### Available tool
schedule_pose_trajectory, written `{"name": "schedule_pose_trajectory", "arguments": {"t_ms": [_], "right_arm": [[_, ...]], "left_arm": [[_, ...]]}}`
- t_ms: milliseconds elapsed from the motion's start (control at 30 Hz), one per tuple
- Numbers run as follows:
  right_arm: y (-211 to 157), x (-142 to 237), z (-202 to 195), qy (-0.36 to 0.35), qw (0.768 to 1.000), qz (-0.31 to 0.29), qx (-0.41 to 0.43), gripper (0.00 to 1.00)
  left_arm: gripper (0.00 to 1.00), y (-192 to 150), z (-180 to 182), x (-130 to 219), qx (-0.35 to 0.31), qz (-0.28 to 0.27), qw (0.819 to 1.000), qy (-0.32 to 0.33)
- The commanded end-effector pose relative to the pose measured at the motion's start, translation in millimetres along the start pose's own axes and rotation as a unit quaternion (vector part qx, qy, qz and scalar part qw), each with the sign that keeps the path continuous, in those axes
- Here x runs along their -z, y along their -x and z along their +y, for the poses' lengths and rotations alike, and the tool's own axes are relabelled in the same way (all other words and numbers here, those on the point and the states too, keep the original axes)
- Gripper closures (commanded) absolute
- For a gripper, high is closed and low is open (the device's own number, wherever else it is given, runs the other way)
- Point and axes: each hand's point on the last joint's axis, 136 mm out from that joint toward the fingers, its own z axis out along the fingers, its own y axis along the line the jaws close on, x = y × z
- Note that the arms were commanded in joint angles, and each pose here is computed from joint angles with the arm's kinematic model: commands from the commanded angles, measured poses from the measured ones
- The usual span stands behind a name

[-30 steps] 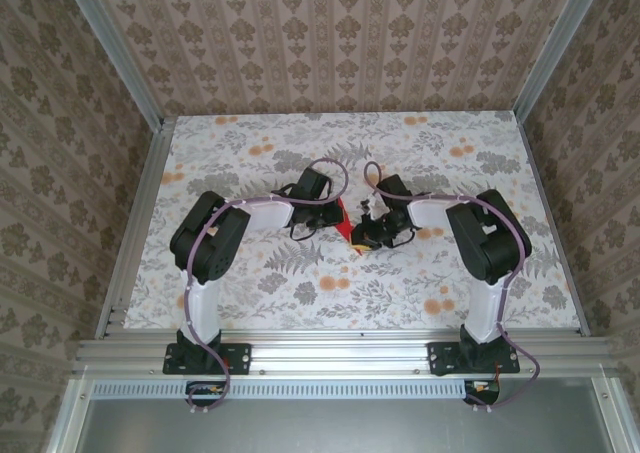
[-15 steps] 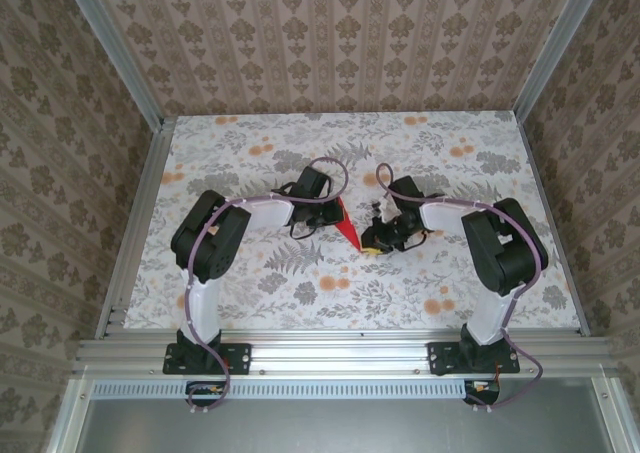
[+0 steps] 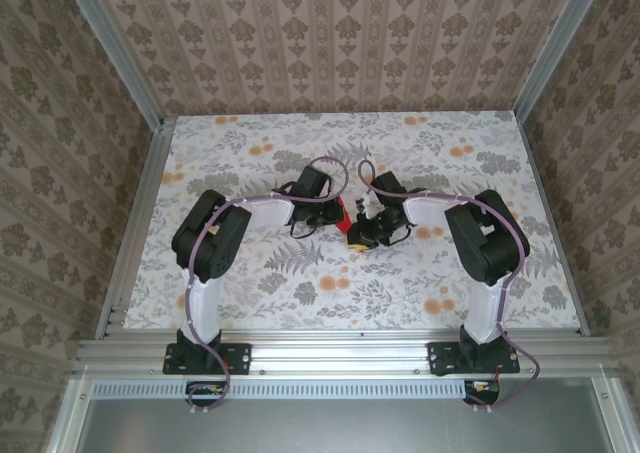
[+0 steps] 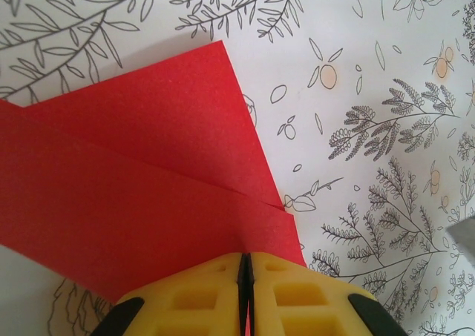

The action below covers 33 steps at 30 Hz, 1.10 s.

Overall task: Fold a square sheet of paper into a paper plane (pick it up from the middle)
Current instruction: Fold the wing for the fifth time at the center of the table.

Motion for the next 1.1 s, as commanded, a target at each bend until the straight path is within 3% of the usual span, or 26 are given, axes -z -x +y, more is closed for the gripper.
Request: {"name": "schedule_pose_trajectory", "arguments": {"t_ms": [0,467,800,1067], "right_arm": [[-9.2,-4.8,-16.0,0.006,0.999,0.017,-0.031,0.86],[-52.6,2.6,-59.3,0.025,0.993,0.032,-0.107,0.87],[-2.8,37.3,-8.3,0.065,0.995,-0.056,-0.042,0.86],[20.1,14.5,-4.5,0.047,0.997,-0.041,-0.036,0.86]], "left_arm": [[0.87,-23.1,38.4,-13.6,0.007,0.04,0.997,0.061],[0.88,-19.5,40.4,-11.6,0.001,0.038,0.997,0.061],[0.88,-19.2,35.7,-12.2,0.0,0.036,0.998,0.052],[0.88,-18.9,34.4,-12.5,0.001,0.035,0.998,0.05]]}}
